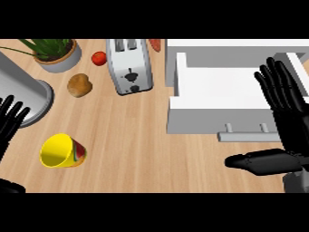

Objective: Pick up the cup, place it into the drawer and close the drawer

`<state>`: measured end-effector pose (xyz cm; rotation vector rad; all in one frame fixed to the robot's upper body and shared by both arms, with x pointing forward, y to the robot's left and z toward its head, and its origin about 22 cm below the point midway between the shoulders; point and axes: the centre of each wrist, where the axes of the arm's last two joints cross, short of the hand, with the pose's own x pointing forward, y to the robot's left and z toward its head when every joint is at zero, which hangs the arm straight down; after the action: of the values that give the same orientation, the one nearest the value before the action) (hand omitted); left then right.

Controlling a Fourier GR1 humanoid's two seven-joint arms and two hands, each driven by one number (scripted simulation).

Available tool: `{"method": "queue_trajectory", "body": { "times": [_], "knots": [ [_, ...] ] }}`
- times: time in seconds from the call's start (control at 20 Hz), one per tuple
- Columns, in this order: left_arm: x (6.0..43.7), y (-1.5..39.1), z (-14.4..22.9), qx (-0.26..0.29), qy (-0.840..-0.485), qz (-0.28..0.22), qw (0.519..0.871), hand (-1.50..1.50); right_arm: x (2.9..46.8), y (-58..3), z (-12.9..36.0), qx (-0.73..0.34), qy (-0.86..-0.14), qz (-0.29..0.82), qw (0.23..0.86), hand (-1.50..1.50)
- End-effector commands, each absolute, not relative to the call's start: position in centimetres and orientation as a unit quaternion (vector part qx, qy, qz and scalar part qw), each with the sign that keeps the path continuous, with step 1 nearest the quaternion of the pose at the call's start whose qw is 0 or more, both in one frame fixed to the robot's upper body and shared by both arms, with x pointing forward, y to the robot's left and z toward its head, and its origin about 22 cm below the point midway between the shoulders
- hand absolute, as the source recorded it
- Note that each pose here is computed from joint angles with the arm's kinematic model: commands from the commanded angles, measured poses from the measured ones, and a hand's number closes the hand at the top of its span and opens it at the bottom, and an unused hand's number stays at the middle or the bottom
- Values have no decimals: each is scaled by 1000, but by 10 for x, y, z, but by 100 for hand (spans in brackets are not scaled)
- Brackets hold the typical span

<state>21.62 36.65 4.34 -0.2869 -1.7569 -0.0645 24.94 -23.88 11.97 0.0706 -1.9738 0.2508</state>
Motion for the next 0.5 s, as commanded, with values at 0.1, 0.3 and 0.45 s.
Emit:
{"method": "queue_trajectory", "body": {
  "times": [0.1, 0.3, 0.45],
  "knots": [
    [222, 386, -3, -101, -746, -34, 658, -150, 268, -232, 124, 27, -834, 115, 539, -150],
    [237, 388, -24, -76, -742, -29, 666, -150, 269, -252, 130, 20, -837, 109, 536, -150],
    [223, 385, -56, -72, -727, -36, 682, -150, 275, -246, 149, 20, -832, 112, 543, -150]
  ]
}}
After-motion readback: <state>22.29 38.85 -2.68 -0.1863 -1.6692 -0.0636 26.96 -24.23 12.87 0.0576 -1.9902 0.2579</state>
